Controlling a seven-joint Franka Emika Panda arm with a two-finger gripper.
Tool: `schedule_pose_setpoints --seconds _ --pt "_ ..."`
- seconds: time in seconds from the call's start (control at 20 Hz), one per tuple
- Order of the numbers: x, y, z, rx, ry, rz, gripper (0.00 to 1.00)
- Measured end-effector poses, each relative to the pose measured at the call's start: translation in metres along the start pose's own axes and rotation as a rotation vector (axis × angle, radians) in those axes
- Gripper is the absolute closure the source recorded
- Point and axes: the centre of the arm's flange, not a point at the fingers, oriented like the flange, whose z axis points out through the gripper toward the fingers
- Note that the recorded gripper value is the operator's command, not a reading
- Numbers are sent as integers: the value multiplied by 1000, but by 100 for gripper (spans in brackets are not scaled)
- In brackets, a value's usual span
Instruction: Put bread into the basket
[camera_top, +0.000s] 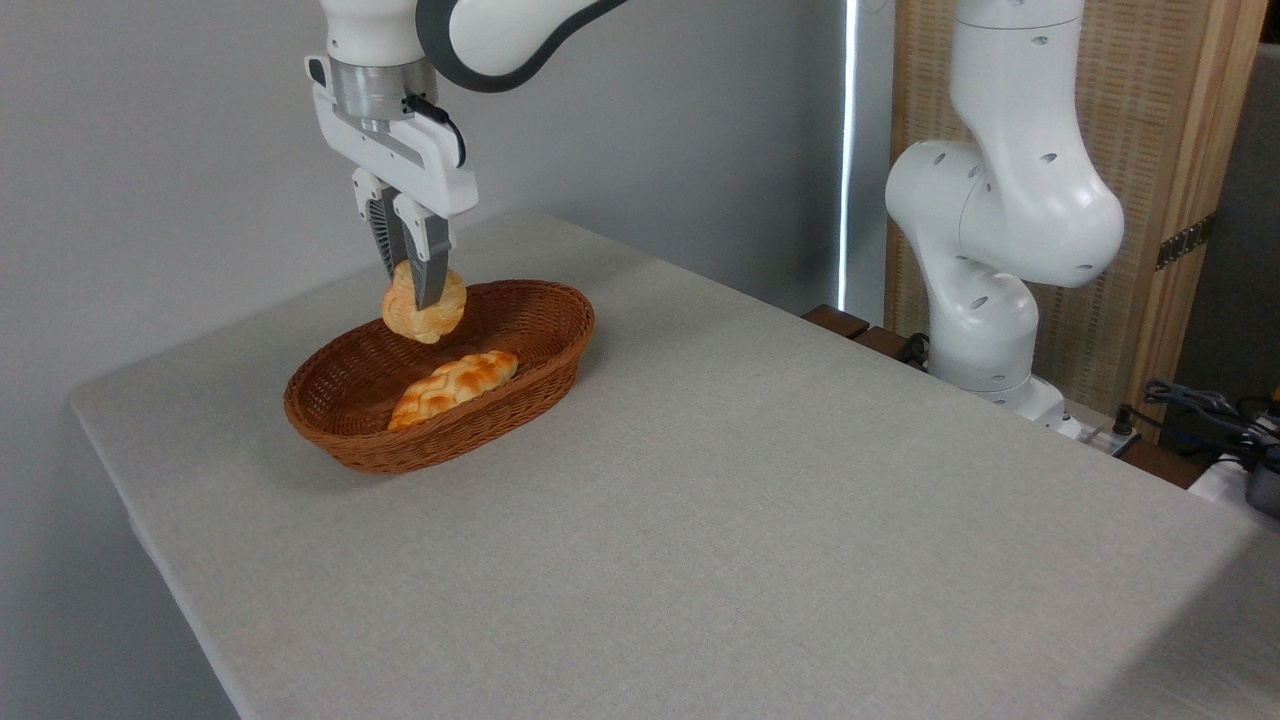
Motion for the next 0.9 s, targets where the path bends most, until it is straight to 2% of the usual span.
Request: schedule_pose_setpoints --seconds 0.4,0.55,0.7,0.9 --pt "0 -4 4 2 -9 -1 0" --pt "-3 -16 5 103 -39 38 0" --pt "-12 -63 -3 169 -66 33 0" --pt "-42 -149 -38 170 -132 113 0"
